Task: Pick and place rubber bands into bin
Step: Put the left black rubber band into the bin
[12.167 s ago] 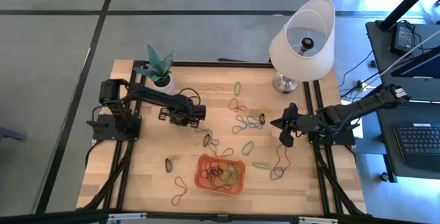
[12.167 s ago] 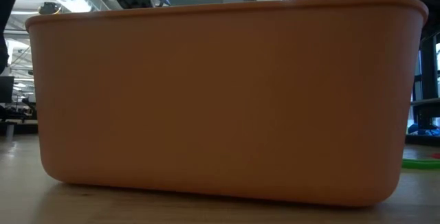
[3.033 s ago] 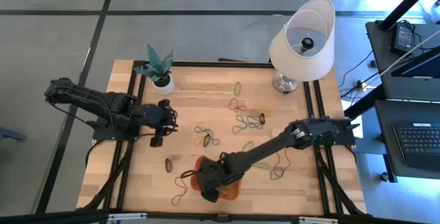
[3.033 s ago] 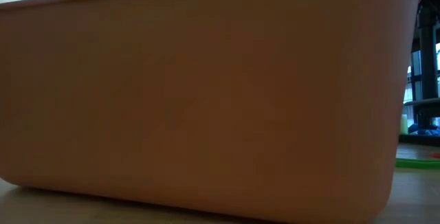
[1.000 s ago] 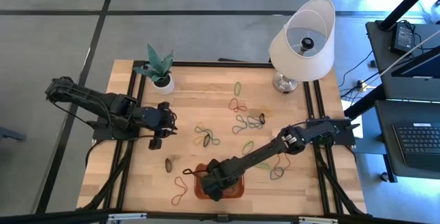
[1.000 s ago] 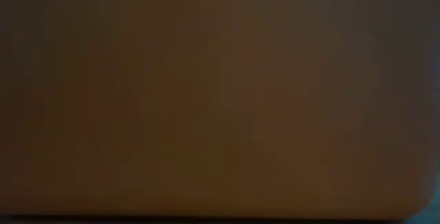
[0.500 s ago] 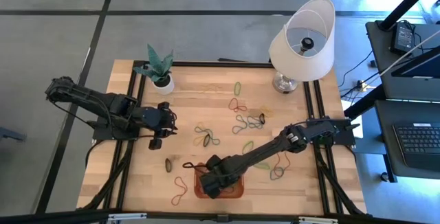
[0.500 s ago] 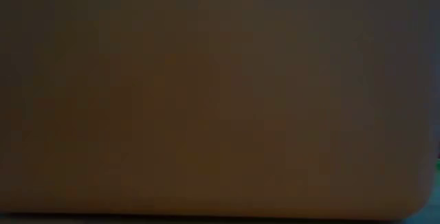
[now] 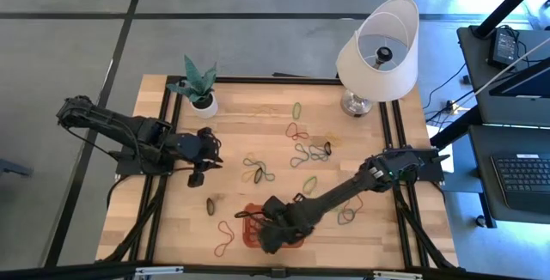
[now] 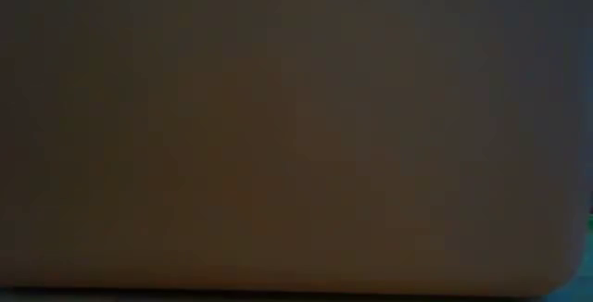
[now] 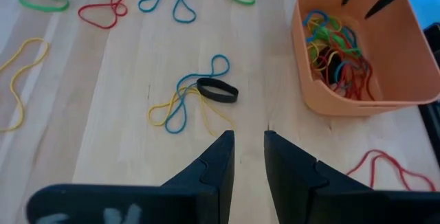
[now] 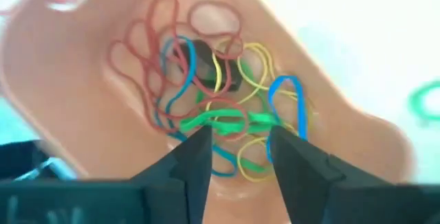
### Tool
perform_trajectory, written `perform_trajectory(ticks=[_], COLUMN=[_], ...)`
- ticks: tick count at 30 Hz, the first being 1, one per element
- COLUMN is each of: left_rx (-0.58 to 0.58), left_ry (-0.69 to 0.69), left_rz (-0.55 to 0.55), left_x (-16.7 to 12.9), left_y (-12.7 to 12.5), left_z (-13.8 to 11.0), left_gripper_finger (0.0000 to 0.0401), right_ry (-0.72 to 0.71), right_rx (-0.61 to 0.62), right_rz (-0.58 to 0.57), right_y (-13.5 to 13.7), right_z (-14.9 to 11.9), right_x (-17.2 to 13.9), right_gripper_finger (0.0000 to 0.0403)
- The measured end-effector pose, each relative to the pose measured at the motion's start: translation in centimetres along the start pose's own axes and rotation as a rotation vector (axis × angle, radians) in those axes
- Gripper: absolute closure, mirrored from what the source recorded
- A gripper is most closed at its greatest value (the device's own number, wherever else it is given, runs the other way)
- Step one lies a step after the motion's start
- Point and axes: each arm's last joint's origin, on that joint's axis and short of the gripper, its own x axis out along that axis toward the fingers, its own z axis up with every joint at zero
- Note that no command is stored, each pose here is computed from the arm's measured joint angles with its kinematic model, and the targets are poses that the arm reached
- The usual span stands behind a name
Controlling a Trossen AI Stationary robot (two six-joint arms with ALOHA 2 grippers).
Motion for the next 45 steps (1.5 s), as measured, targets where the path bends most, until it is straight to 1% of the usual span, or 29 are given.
perform_trajectory(ticks=[4, 6, 8, 10, 14, 18, 20, 22, 25, 28, 31, 34, 37, 40, 43, 45], left_rx=[-0.012, -0.015, -0.031, -0.045, -0.053, -0.079, -0.102, -0.105, -0.111, -0.134, -0.166, -0.162, -0.180, -0.204, -0.187, -0.166], left_ry=[-0.004, -0.014, -0.038, -0.062, -0.111, -0.191, -0.233, -0.267, -0.281, -0.282, -0.271, -0.254, -0.234, -0.218, -0.172, -0.128], left_rz=[0.003, 0.000, -0.008, -0.016, -0.031, -0.020, 0.009, 0.054, 0.125, 0.168, 0.173, 0.162, 0.158, 0.170, 0.166, 0.147], left_x=[0.0, 0.0, 0.0, 0.0, -0.1, -0.2, -0.2, -0.3, -0.2, 0.1, 0.6, 0.9, 1.3, 1.9, 3.0, 4.0], left_y=[0.0, 0.0, -0.1, -0.2, -0.3, -0.4, -0.3, -0.2, -0.1, 0.0, 0.0, -0.1, -0.2, -0.3, -0.6, -1.3], left_z=[0.0, 0.1, 0.4, 0.6, 1.1, 1.8, 2.1, 2.3, 2.3, 2.4, 2.4, 2.4, 2.3, 2.3, 2.2, 2.3], left_gripper_finger=[0.0326, 0.0326, 0.0326, 0.0326, 0.0326, 0.0326, 0.0326, 0.0326, 0.0326, 0.0326, 0.0326, 0.0326, 0.0327, 0.0327, 0.0327, 0.0328], right_ry=[-0.134, -0.193, -0.218, -0.240, -0.308, -0.328, -0.338, -0.355, -0.382, -0.399, -0.409, -0.420, -0.419, -0.404, -0.352, -0.327], right_rx=[-0.050, -0.087, -0.120, -0.132, -0.192, -0.186, -0.173, -0.153, -0.134, -0.137, -0.131, -0.127, -0.128, -0.123, -0.125, -0.128], right_rz=[-0.027, -0.067, -0.133, -0.178, -0.224, -0.298, -0.279, -0.221, -0.084, 0.032, 0.112, 0.169, 0.168, 0.155, 0.152, 0.158], right_y=[-0.5, -1.1, -1.9, -2.5, -3.8, -6.7, -8.6, -10.5, -13.3, -16.1, -18.7, -20.7, -22.4, -23.5, -23.9, -24.0], right_z=[-1.1, -1.9, -2.7, -3.4, -4.4, -6.2, -7.4, -8.7, -10.4, -11.7, -12.5, -13.0, -13.3, -13.6, -13.9, -14.0], right_x=[-3.4, -4.9, -6.0, -6.7, -7.5, -7.2, -7.4, -7.7, -7.3, -6.5, -5.3, -4.2, -3.1, -2.3, -1.7, -1.6], right_gripper_finger=[0.0281, 0.0297, 0.0312, 0.0327, 0.0359, 0.0394, 0.0398, 0.0395, 0.0396, 0.0400, 0.0396, 0.0390, 0.0388, 0.0388, 0.0387, 0.0387])
